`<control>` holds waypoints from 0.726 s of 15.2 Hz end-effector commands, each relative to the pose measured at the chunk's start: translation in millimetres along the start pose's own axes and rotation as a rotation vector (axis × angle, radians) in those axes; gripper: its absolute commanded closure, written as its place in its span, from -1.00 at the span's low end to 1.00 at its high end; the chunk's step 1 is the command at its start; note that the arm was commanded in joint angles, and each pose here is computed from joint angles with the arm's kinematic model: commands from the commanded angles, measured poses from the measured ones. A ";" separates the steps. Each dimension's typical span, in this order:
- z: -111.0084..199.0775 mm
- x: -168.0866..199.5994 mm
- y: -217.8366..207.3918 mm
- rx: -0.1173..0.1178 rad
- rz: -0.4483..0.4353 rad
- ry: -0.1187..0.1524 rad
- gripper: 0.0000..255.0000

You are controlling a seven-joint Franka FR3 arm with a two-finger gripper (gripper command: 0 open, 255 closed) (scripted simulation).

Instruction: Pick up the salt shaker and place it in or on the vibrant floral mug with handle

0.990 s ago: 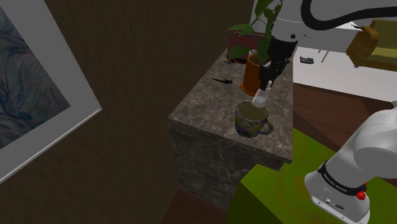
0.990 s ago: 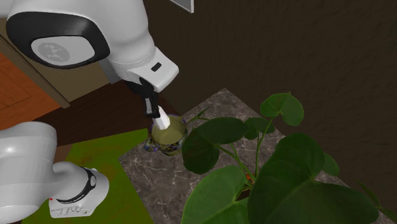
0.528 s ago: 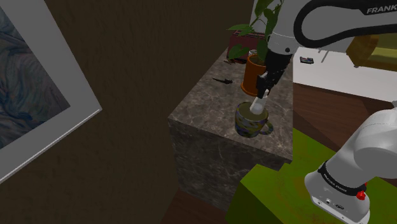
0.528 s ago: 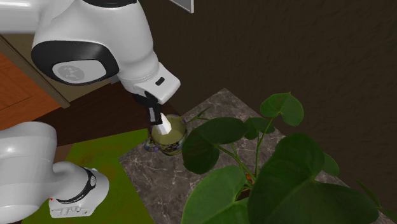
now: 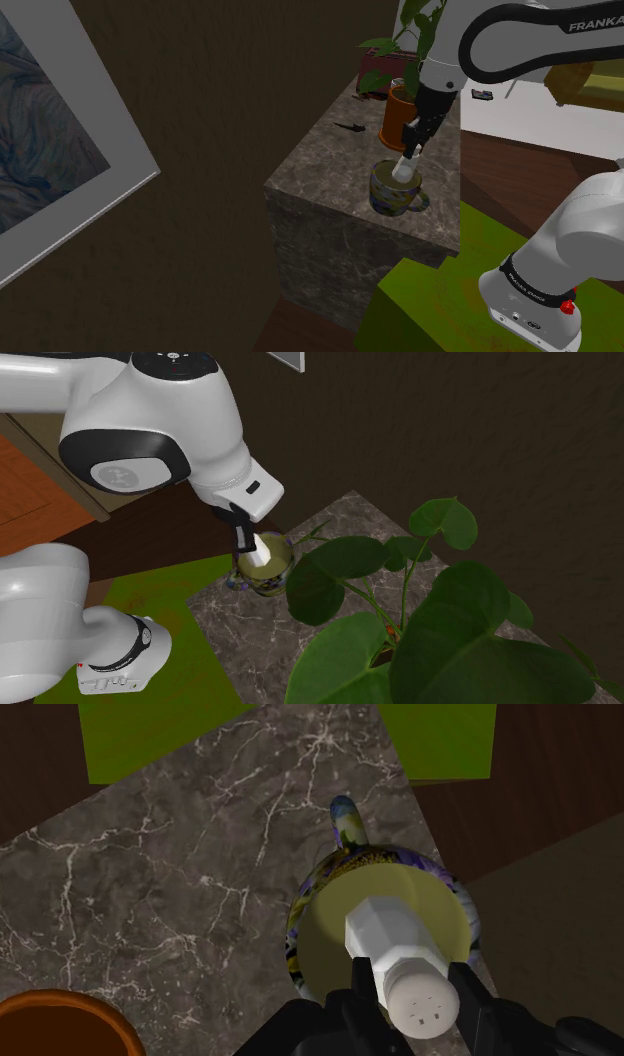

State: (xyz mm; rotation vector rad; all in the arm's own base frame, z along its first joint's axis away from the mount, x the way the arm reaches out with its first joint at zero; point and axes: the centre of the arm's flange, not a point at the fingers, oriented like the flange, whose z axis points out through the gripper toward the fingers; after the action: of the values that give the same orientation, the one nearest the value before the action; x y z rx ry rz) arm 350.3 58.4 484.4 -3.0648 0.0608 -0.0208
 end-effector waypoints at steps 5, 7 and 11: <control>0.0 0.0 0.0 0.000 0.000 0.000 -1.00; 0.0 0.0 0.0 0.000 0.000 0.000 -1.00; -50.0 0.0 0.0 0.000 0.000 0.000 -1.00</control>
State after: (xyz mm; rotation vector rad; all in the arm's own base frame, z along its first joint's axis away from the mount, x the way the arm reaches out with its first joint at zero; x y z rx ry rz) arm 348.6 57.1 520.6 -3.0645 0.0604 -0.0230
